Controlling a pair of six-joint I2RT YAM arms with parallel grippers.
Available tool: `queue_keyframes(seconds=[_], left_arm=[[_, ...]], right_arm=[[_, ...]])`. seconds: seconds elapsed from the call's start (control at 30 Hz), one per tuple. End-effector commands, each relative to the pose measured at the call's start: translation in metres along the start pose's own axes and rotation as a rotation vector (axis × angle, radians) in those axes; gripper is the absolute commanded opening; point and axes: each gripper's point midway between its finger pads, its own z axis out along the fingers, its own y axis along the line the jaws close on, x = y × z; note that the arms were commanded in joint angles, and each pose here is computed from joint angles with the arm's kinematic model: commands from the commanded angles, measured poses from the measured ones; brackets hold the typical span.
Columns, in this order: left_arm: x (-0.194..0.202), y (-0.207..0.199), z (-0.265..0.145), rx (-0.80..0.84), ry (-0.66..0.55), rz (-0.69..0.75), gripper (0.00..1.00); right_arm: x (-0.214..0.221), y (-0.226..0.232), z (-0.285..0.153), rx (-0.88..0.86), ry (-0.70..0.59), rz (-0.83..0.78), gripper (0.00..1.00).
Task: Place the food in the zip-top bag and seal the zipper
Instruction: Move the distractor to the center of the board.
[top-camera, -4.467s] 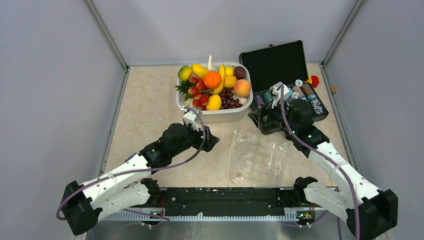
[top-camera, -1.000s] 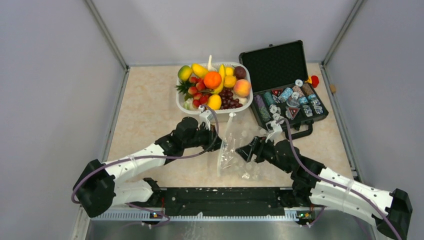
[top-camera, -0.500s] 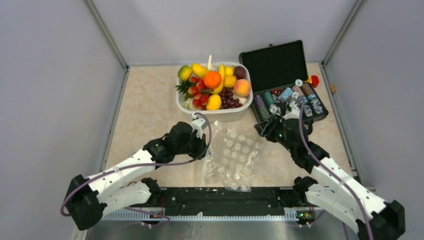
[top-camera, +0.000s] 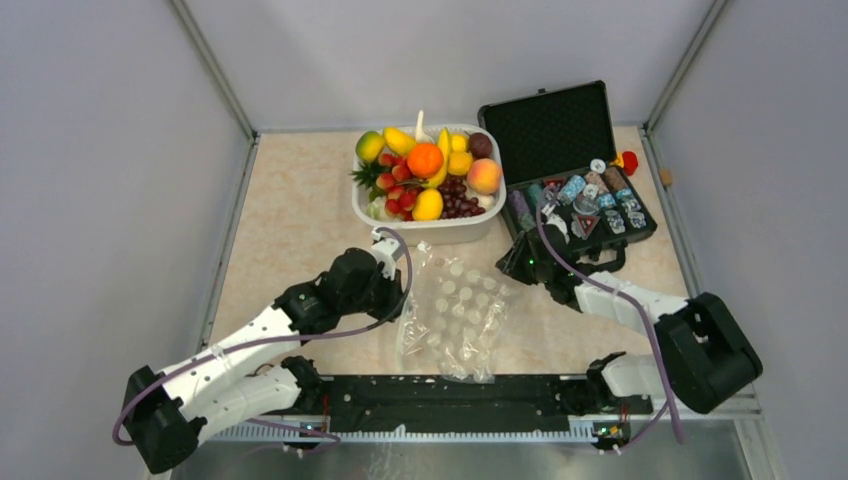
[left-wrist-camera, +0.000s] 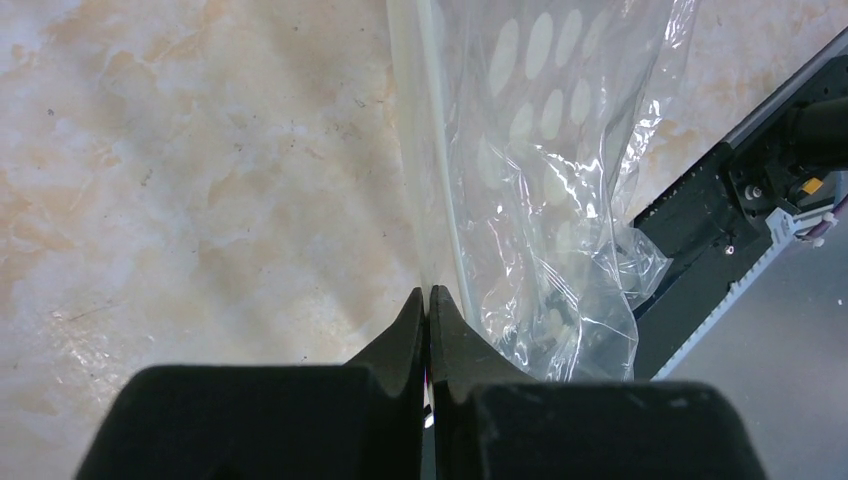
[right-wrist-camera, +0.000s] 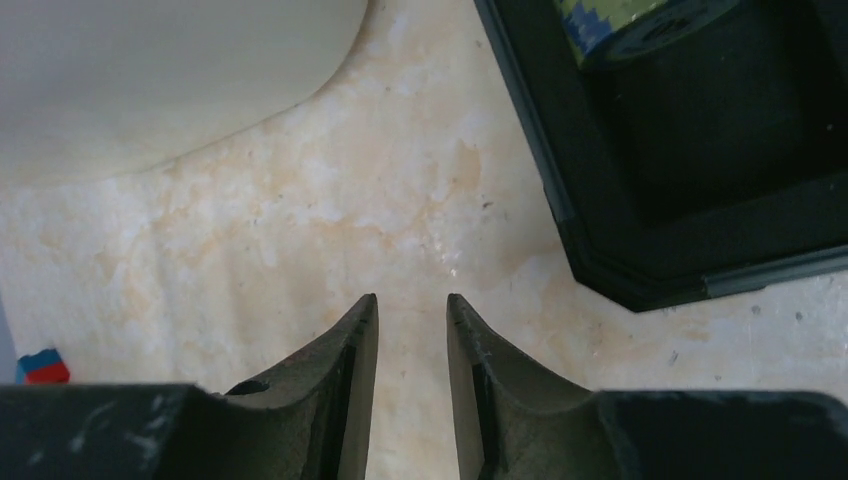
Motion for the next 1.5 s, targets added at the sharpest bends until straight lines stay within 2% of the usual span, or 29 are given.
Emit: queue_keyframes(seconds=[0.0,0.13,0.23,0.53,0.67,0.83,1.0,1.13,1.2,1.27,1.37,1.47], left_arm=[[-0.019,-0.003,-0.004,-0.009,-0.046,0.030,0.00],[-0.021,-0.006,-0.002,0.001,-0.035,0.041,0.00],[-0.023,-0.006,-0.002,0.003,-0.039,0.042,0.00],[-0.030,-0.011,0.002,0.018,-0.043,0.052,0.00],[-0.030,-0.012,0.005,0.023,-0.041,0.048,0.00],[-0.029,-0.013,0.009,0.027,-0.025,0.044,0.00],[-0.030,-0.015,0.012,0.040,-0.020,0.044,0.00],[-0.031,-0.018,0.012,0.052,-0.017,0.046,0.00],[-0.033,-0.021,0.013,0.067,-0.022,0.047,0.00],[-0.034,-0.024,0.015,0.087,-0.024,0.045,0.00],[-0.036,-0.029,0.018,0.104,-0.018,0.038,0.00],[-0.040,-0.033,0.020,0.119,-0.025,0.029,0.00]], right_arm=[[-0.044,0.012,0.018,-0.015,-0.194,-0.008,0.35],[-0.076,-0.006,0.031,0.123,-0.334,-0.076,0.35],[-0.092,-0.031,0.042,0.242,-0.385,-0.104,0.35],[-0.134,-0.094,0.085,0.333,-0.341,0.004,0.34],[-0.148,-0.112,0.088,0.347,-0.337,0.046,0.34],[-0.160,-0.122,0.087,0.419,-0.331,0.012,0.35],[-0.169,-0.123,0.101,0.397,-0.289,-0.004,0.36],[-0.177,-0.109,0.107,0.333,-0.279,-0.040,0.38],[-0.178,-0.087,0.110,0.233,-0.233,-0.066,0.40],[-0.174,-0.053,0.106,0.080,-0.174,-0.086,0.46],[-0.167,-0.007,0.082,-0.096,-0.150,-0.105,0.54],[-0.163,0.020,0.047,-0.153,-0.168,-0.144,0.61]])
